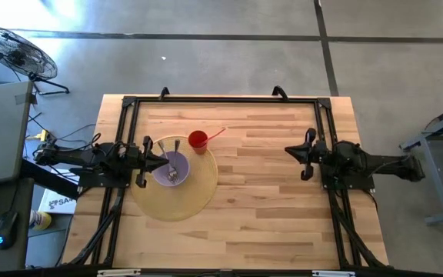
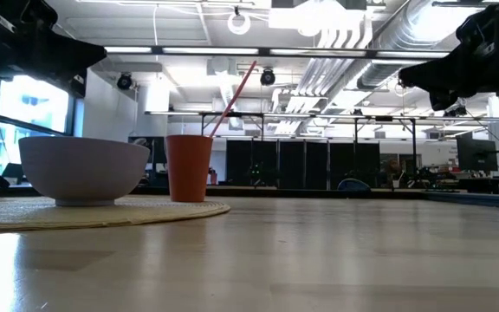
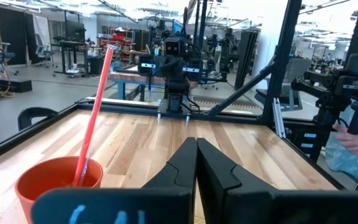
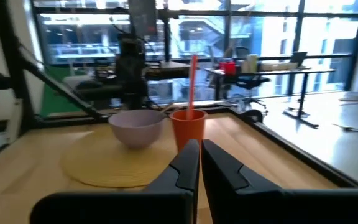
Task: Pick & Place Utensil
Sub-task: Return to Home Position
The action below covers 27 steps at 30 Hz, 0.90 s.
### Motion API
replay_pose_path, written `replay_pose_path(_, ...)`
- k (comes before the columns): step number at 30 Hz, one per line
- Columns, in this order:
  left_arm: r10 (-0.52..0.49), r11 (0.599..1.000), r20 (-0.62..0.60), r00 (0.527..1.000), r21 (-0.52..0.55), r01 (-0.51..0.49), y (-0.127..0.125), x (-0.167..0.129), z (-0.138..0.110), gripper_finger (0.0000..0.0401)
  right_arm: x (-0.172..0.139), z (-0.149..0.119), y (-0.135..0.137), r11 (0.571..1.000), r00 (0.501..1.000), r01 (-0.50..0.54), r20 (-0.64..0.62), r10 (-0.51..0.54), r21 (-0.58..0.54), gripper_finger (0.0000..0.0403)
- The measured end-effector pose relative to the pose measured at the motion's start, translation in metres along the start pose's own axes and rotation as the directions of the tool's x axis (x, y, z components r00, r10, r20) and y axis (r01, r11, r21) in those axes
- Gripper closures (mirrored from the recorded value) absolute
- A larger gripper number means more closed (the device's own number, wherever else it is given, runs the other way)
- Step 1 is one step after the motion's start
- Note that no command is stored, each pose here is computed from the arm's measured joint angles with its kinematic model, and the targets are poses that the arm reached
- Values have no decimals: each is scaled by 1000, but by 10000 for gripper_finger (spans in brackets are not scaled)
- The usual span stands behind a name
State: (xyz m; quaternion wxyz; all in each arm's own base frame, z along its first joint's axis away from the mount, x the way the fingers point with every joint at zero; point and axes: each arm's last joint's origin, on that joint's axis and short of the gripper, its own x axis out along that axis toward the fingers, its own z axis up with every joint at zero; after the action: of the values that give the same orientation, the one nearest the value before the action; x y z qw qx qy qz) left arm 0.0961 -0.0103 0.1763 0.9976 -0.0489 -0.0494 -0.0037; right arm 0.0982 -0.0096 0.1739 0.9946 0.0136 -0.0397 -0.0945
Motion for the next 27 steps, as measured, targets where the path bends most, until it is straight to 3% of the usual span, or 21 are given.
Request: replay_pose_path(27,0,1000,0,1000,0,0,0,0,0,400,0,0,-1,999,999,38,1,-38,1,390)
